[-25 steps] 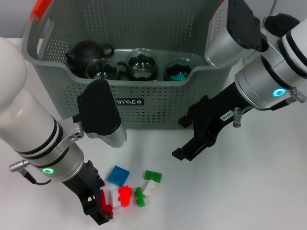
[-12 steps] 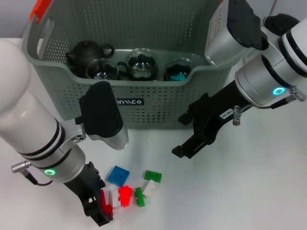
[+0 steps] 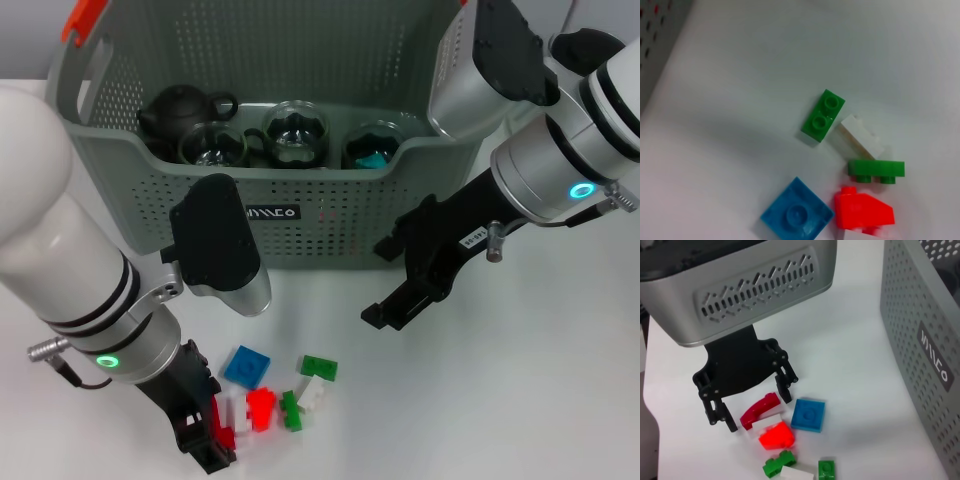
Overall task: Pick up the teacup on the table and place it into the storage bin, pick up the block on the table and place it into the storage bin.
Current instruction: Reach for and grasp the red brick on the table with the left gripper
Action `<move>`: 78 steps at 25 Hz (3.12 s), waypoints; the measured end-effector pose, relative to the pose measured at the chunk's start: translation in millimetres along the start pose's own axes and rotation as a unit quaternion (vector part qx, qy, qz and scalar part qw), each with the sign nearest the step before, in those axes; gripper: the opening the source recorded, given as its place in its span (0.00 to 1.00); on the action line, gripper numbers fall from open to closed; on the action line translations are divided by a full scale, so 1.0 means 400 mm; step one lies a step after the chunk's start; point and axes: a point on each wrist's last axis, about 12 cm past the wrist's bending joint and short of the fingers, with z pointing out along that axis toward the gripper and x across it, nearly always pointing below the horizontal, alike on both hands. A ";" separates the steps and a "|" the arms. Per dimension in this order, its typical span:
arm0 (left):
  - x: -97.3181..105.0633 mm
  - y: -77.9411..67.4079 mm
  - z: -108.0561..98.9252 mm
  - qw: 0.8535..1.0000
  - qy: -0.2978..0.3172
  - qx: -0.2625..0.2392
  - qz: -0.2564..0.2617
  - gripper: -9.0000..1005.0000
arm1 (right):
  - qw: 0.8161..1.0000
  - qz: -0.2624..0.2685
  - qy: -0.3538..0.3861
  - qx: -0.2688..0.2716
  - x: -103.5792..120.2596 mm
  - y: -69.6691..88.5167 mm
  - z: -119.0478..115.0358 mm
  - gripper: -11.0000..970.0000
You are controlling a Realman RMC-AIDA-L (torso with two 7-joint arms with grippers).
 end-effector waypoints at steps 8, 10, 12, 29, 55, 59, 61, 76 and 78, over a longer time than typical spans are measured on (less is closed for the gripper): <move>-0.004 0.001 0.000 1.000 0.000 -0.001 0.002 0.82 | 1.000 0.000 0.001 0.002 -0.001 -0.001 0.000 0.97; -0.005 0.002 0.001 1.000 -0.001 -0.002 0.002 0.82 | 1.000 -0.001 0.000 0.002 -0.002 -0.001 0.000 0.97; -0.006 0.003 0.001 1.000 -0.001 -0.003 0.002 0.82 | 1.000 -0.001 0.000 0.002 -0.003 -0.001 0.000 0.97; -0.013 0.000 0.004 1.000 -0.001 0.000 0.003 0.82 | 1.000 -0.002 0.004 0.000 -0.002 -0.005 0.005 0.97; -0.016 0.003 0.001 1.000 0.001 -0.004 0.006 0.82 | 1.000 -0.010 0.015 -0.014 -0.008 0.005 0.015 0.97; -0.016 0.002 0.001 1.000 0.003 -0.002 0.007 0.82 | 1.000 -0.010 0.015 -0.013 -0.008 0.004 0.015 0.97; -0.016 0.002 0.000 1.000 0.003 -0.002 0.007 0.82 | 1.000 -0.010 0.014 -0.012 -0.008 0.003 0.014 0.97; -0.016 0.003 0.001 1.000 0.003 -0.003 0.006 0.72 | 1.000 -0.007 0.015 -0.012 -0.006 0.002 0.017 0.97; -0.013 0.004 0.001 1.000 0.005 -0.002 0.005 0.71 | 1.000 -0.007 0.015 -0.012 -0.006 0.001 0.017 0.97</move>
